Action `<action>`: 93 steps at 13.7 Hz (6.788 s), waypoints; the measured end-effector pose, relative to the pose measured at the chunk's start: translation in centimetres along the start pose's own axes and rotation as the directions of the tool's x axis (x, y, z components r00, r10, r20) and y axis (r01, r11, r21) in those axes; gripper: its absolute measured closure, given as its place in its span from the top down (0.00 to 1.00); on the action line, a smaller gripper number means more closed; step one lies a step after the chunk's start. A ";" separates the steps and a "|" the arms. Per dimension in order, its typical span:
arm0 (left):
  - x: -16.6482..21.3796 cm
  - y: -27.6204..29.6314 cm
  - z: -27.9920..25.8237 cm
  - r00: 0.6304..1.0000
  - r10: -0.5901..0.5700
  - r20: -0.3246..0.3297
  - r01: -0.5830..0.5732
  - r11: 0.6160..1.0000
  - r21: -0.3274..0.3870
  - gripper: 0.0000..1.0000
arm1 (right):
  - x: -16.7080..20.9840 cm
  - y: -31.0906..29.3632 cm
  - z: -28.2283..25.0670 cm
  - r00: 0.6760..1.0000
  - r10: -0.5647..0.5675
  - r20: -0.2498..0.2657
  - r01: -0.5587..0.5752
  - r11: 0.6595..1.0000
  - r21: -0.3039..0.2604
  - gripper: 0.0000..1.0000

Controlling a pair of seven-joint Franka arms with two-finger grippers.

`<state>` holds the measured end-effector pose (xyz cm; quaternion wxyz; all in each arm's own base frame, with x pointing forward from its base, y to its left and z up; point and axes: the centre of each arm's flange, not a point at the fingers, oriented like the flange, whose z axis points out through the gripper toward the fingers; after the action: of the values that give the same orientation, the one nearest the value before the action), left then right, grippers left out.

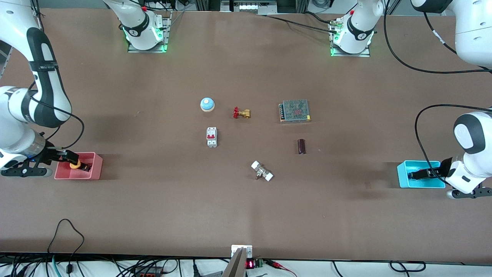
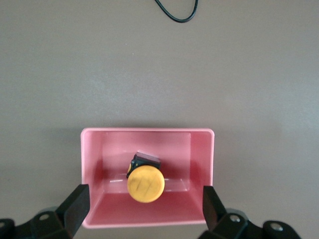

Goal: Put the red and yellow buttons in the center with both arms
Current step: 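Lower both grippers and grasp the yellow and red buttons, then lift the yellow button with the right gripper while the left gripper lifts the red, then lower both buttons onto the table center and open both grippers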

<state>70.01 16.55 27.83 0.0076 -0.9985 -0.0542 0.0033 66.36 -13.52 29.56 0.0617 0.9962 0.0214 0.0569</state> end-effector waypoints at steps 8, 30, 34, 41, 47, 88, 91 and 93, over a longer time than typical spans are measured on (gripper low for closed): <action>-0.2 -1.0 2.2 1.000 -0.004 0.024 0.004 1.000 -0.002 1.00 | -1.3 1.5 3.9 0.998 -0.064 0.025 0.064 0.998 0.007 1.00; -1.0 -2.2 6.7 0.994 0.062 0.086 -0.061 0.998 -0.016 0.75 | -1.7 0.5 5.7 0.985 -0.172 0.025 0.171 0.985 0.021 0.89; -1.0 -2.2 6.8 0.994 0.065 0.086 -0.063 0.998 -0.016 0.73 | -1.6 0.1 5.7 0.984 -0.177 0.022 0.177 0.984 0.025 0.62; -1.1 -2.2 7.4 0.991 0.095 0.095 -0.093 0.995 -0.021 0.54 | -1.6 0.0 5.7 0.981 -0.191 0.023 0.190 0.981 0.025 0.41; -1.0 -2.2 7.3 0.989 0.114 0.091 -0.113 0.993 -0.021 0.41 | -1.3 0.0 5.4 0.977 -0.215 0.013 0.215 0.976 0.023 0.41; -15.3 22.9 5.2 0.982 -0.170 0.080 0.175 0.983 -0.049 0.41 | -4.8 -31.2 2.1 0.985 -0.137 0.100 0.132 0.990 0.055 0.41; -15.7 23.4 7.5 0.977 -0.190 0.097 0.195 0.980 -0.043 0.41 | -5.0 -31.3 2.6 0.985 -0.136 0.110 0.131 0.990 0.056 0.59; -15.7 23.6 7.5 0.976 -0.193 0.097 0.197 0.979 -0.043 0.41 | -5.1 -31.3 3.0 0.984 -0.135 0.117 0.129 0.990 0.057 0.64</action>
<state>56.89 -8.54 20.01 -0.0210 -0.9870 -0.1522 0.0474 60.48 16.92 22.11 0.0420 0.9954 0.0852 -0.0079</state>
